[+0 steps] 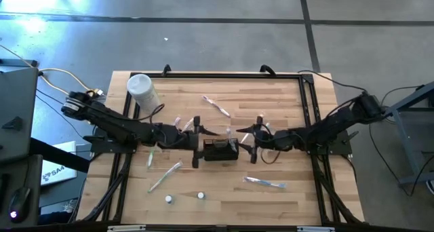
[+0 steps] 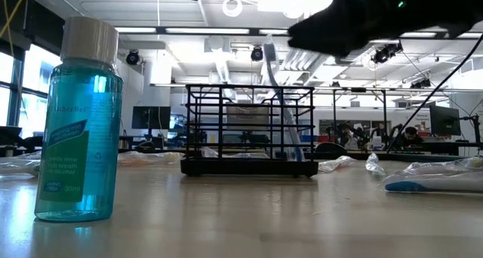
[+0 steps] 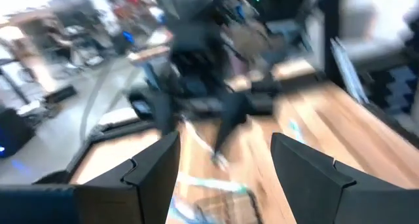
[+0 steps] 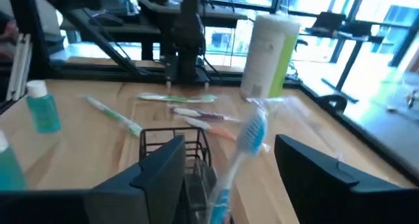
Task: Pick & Place toothbrushing station
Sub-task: Put the right blue mouthwash into the black wire organizer
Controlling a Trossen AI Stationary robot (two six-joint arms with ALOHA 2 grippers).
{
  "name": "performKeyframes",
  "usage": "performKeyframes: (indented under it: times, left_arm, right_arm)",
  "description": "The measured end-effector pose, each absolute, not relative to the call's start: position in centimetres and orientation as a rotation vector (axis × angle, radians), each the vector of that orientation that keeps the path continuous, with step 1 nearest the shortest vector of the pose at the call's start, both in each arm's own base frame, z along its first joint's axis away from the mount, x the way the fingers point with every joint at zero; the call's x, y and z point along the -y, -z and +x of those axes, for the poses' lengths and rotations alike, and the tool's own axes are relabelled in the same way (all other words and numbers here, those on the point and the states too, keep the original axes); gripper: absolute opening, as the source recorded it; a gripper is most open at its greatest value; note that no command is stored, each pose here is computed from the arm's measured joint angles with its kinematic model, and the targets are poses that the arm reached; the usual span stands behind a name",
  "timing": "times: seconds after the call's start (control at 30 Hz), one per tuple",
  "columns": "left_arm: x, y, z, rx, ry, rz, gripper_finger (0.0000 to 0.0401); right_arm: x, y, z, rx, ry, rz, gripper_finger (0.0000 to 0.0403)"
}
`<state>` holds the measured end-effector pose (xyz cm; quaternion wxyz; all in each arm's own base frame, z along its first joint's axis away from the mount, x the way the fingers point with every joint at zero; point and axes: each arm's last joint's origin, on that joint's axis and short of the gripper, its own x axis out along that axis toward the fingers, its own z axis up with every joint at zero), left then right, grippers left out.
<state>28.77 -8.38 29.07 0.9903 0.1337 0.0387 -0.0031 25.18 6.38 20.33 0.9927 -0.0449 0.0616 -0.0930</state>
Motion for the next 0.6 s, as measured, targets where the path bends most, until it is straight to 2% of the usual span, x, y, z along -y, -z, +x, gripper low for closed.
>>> performKeyframes:
  times: [0.17,0.37,0.6]
  left_arm:
    - [11.4,-30.8,27.8,-0.292,0.15,0.351,0.0239]
    - [14.8,-31.9,27.2,-0.518,0.211,0.218,0.0239]
    - [17.0,-29.8,27.9,-0.672,0.293,0.089,0.0239]
  right_arm:
    - [-7.4,-22.3,23.6,-0.081,0.181,-0.119,0.0228]
    - [-8.2,-23.4,22.2,-0.062,0.14,-0.112,0.0228]
    - [-8.7,-23.4,22.0,-0.068,0.115,-0.115,0.0228]
